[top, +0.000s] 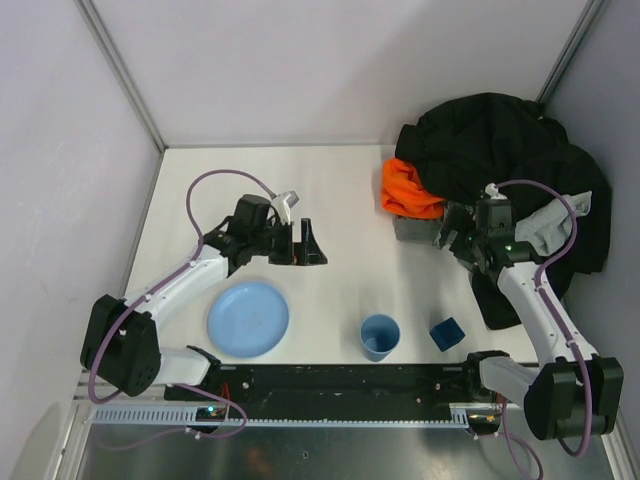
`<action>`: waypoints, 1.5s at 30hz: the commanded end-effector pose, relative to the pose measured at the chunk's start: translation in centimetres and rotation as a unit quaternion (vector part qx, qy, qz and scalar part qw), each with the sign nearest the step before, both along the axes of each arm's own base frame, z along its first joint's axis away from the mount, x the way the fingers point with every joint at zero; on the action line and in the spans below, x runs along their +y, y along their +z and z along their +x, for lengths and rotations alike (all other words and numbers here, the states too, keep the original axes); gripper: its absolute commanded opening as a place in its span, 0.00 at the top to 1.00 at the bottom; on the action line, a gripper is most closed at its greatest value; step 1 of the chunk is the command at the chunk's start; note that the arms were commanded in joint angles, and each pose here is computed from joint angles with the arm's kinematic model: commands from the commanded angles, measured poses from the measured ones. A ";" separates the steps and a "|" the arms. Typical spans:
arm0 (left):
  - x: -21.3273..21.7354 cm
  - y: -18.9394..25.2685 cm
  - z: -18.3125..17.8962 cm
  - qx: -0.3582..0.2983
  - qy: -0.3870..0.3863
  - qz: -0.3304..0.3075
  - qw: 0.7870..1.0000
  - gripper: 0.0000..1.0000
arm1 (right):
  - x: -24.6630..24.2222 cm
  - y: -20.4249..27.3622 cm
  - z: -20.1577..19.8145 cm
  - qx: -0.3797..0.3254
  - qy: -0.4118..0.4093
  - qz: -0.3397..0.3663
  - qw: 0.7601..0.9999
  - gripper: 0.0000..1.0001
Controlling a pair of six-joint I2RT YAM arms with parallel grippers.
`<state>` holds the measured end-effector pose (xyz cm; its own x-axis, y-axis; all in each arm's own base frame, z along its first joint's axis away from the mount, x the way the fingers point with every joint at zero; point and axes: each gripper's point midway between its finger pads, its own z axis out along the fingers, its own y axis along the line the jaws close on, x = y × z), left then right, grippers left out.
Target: Pick out a specific cloth from the pile
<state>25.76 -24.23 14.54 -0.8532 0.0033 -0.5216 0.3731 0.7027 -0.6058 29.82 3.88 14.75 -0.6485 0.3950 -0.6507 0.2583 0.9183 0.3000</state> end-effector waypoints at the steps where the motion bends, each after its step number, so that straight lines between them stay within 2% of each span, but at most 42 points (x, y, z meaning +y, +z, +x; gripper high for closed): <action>1: -0.6 1.0 -0.2 -0.025 -0.024 -0.017 0.999 0.00 | 1.0 0.6 1.7 -0.024 0.015 0.034 0.999 0.01; 12: 0.3 0.0 0.0 -0.051 -0.026 0.014 0.998 0.00 | 0.1 -0.2 7.3 0.007 0.003 0.039 0.999 0.01; 19: 0.8 -1.6 -0.3 -0.035 -0.020 0.028 0.999 0.00 | -0.5 -1.5 10.3 0.037 -0.013 0.032 0.999 0.02; 25: 0.9 -2.2 -0.3 -0.027 -0.016 0.033 0.999 0.00 | -0.8 -3.5 12.3 0.072 -0.019 0.023 0.997 0.06; 32: 0.9 -2.7 -0.2 -0.019 -0.012 0.038 0.999 0.00 | -1.1 -4.3 14.5 0.087 -0.026 -0.002 0.996 0.20; 34: 1.0 -2.9 -0.3 -0.016 -0.011 0.039 0.999 0.00 | -1.0 -4.5 15.0 0.093 -0.024 -0.010 0.995 0.29; 35: 1.0 -3.0 -0.3 -0.014 -0.011 0.040 0.999 0.00 | -0.9 -4.4 15.5 0.095 -0.024 -0.015 0.995 0.38; 37: 1.0 -3.1 -0.2 -0.013 -0.008 0.041 0.999 0.00 | -0.9 -4.4 15.8 0.107 -0.027 -0.029 0.993 0.64; 38: 1.0 -3.2 -0.2 -0.011 -0.008 0.042 0.999 0.00 | -1.0 -4.3 15.9 0.112 -0.029 -0.037 0.993 0.73; 41: 1.0 -3.3 -0.2 -0.010 -0.007 0.042 0.999 0.00 | -0.7 -3.5 16.2 0.114 -0.025 -0.057 0.992 0.87; 45: 1.0 -3.5 -0.2 -0.008 -0.006 0.043 0.999 0.00 | -0.1 -1.8 16.1 0.108 -0.015 -0.078 0.991 0.98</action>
